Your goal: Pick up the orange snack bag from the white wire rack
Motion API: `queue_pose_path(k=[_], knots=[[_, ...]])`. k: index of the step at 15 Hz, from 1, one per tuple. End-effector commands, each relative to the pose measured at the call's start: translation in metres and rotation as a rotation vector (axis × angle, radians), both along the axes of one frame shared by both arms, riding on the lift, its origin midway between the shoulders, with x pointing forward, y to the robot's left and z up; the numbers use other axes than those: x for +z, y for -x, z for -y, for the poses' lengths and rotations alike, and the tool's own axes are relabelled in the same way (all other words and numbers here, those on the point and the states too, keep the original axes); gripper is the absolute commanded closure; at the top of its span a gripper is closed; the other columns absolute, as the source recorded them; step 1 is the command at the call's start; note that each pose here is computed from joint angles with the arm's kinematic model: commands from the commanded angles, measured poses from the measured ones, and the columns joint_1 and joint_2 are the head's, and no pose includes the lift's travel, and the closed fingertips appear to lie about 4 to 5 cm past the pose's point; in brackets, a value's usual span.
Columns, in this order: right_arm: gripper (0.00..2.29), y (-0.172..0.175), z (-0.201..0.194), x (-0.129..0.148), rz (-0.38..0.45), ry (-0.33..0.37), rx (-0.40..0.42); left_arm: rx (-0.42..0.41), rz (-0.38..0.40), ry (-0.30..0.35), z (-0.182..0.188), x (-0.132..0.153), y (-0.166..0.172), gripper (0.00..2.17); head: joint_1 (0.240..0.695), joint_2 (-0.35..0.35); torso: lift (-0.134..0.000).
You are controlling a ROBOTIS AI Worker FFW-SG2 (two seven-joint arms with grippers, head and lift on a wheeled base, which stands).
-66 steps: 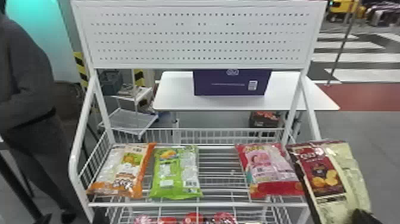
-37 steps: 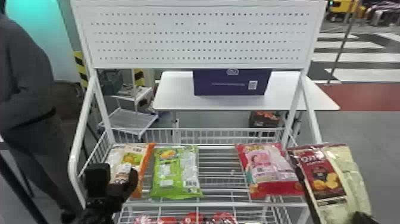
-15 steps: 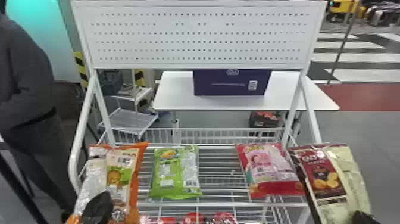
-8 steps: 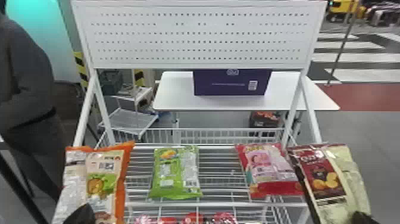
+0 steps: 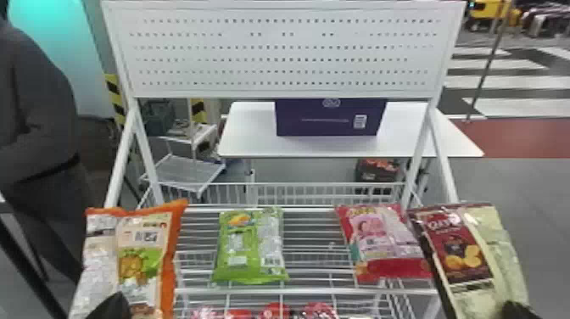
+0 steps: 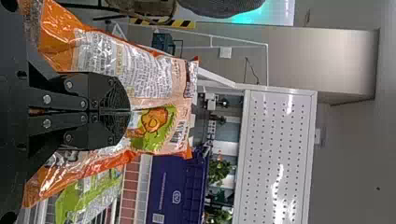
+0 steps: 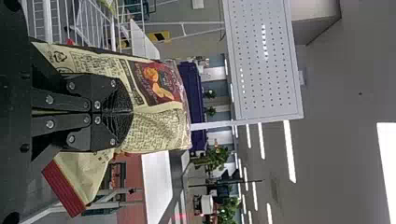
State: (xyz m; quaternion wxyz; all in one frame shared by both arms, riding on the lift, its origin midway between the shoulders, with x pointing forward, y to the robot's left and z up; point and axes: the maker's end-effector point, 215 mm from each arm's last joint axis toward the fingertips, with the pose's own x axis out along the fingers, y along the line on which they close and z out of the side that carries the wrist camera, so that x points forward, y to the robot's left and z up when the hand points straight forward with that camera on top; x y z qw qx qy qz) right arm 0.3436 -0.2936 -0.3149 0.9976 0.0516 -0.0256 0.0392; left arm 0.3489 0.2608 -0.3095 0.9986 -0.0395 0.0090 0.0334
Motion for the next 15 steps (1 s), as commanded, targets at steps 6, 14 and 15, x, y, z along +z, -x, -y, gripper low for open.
queue_pose_path(k=[6,14,15], knots=[[2.26,0.0004,0.0002,0.0021,0.006,0.0,-0.001,-0.002,-0.004,0.0,0.0004,-0.0019,0.0007,2.07,0.499,0.0,0.0],[2.26,-0.0004,0.001,0.0026,0.008,0.001,-0.002,-0.005,0.002,0.002,0.0009,0.0,0.0006,2.07,0.499,0.0,0.0],[2.26,-0.0008,0.0009,0.0023,0.008,0.001,-0.001,-0.005,0.002,0.0,0.0004,-0.0006,0.0006,2.07,0.499,0.0,0.0]])
